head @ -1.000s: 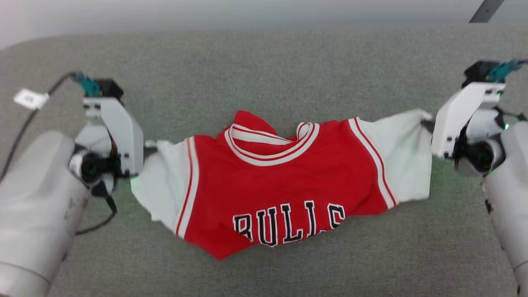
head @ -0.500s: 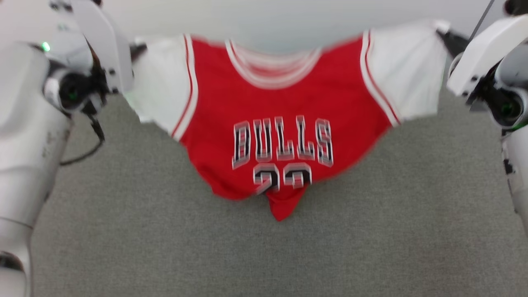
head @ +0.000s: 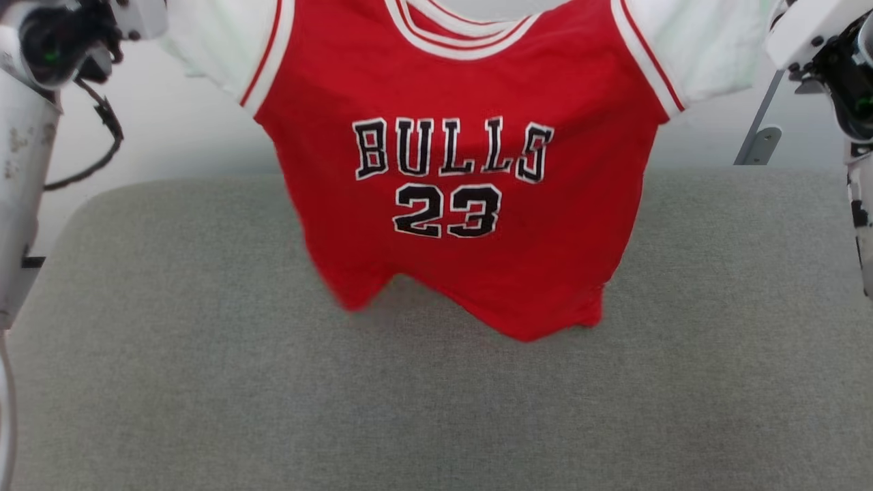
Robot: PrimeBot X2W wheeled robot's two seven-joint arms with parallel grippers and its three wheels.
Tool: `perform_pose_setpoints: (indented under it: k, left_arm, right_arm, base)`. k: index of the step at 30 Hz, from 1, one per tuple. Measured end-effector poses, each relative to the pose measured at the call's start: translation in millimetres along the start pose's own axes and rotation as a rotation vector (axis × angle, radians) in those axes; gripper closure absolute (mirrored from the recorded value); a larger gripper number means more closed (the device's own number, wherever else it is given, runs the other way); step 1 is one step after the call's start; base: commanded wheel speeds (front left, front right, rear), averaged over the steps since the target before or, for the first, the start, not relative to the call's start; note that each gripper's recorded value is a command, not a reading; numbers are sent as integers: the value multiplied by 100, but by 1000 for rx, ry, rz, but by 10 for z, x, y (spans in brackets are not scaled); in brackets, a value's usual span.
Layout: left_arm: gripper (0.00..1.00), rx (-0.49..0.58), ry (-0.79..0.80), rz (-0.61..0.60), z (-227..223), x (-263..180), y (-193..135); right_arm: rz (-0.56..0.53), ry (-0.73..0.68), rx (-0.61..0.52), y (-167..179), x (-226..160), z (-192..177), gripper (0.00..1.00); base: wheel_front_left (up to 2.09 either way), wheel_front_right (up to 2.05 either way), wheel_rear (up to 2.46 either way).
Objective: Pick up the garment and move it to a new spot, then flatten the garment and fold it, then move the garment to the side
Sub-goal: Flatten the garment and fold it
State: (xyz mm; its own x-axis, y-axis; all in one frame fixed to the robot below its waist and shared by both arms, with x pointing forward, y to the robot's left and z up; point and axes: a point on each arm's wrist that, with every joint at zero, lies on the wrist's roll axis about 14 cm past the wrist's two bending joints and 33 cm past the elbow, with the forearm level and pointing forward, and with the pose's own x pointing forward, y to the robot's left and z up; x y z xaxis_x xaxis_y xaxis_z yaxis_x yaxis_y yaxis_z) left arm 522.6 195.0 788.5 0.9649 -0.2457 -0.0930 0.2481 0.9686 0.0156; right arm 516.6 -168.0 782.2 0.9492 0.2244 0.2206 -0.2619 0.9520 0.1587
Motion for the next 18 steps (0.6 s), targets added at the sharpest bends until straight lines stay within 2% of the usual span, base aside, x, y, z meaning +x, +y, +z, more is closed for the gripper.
perform_pose_setpoints:
  k: [9,13,18]
  left_arm:
    - [100,25,-25,23,90,112,60]
    - [100,33,-36,27,25,324,104]
    - [100,53,-138,31,180,632,140]
  right_arm:
    - [16,4,-18,72,173,10,100]
    - [5,-16,-54,51,373,-53,100]
    - [-5,-102,-148,20,680,-60,100]
  base:
    - [0,0,0]
    - [0,0,0]
    - [0,0,0]
